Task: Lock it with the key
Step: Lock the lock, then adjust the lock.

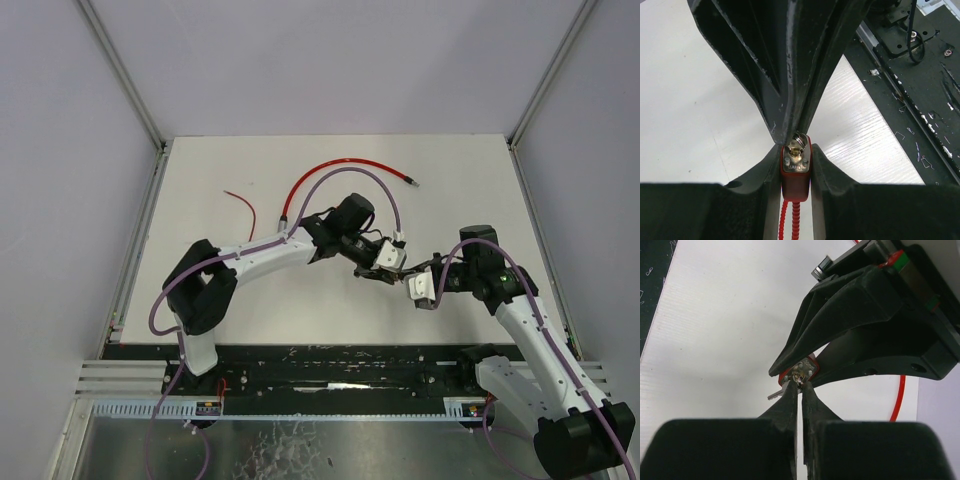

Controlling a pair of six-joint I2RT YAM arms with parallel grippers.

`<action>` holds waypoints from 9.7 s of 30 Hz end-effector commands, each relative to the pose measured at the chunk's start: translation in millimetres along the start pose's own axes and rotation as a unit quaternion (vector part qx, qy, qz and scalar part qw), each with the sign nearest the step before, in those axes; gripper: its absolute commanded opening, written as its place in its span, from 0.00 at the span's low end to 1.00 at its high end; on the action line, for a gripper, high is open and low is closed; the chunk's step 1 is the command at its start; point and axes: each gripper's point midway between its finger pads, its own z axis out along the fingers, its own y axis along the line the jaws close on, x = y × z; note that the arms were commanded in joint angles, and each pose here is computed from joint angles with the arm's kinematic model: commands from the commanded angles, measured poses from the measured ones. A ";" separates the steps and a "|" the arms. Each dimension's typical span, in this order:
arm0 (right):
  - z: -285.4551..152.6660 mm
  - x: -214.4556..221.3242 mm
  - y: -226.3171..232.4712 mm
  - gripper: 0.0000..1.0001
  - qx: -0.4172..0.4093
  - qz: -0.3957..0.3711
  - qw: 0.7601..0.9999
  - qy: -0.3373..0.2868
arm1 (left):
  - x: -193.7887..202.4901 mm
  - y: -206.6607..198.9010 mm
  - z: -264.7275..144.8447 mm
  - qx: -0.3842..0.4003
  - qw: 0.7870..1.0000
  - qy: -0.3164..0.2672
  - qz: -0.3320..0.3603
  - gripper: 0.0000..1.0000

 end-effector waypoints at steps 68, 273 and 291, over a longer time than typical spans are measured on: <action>-15.1 -107.0 -128.4 0.30 0.107 0.386 0.860 -0.317 | -166.3 67.9 -180.1 -0.166 0.758 -0.532 -0.340 0.00; 26.8 -14.0 16.0 0.20 -0.096 -0.057 0.992 -0.053 | -1.9 -15.8 -1.6 -0.037 0.986 -0.089 0.133 0.00; 25.1 -19.4 3.2 0.15 -0.080 0.006 0.996 -0.047 | -4.9 -2.4 -10.4 -0.084 0.985 -0.083 0.122 0.00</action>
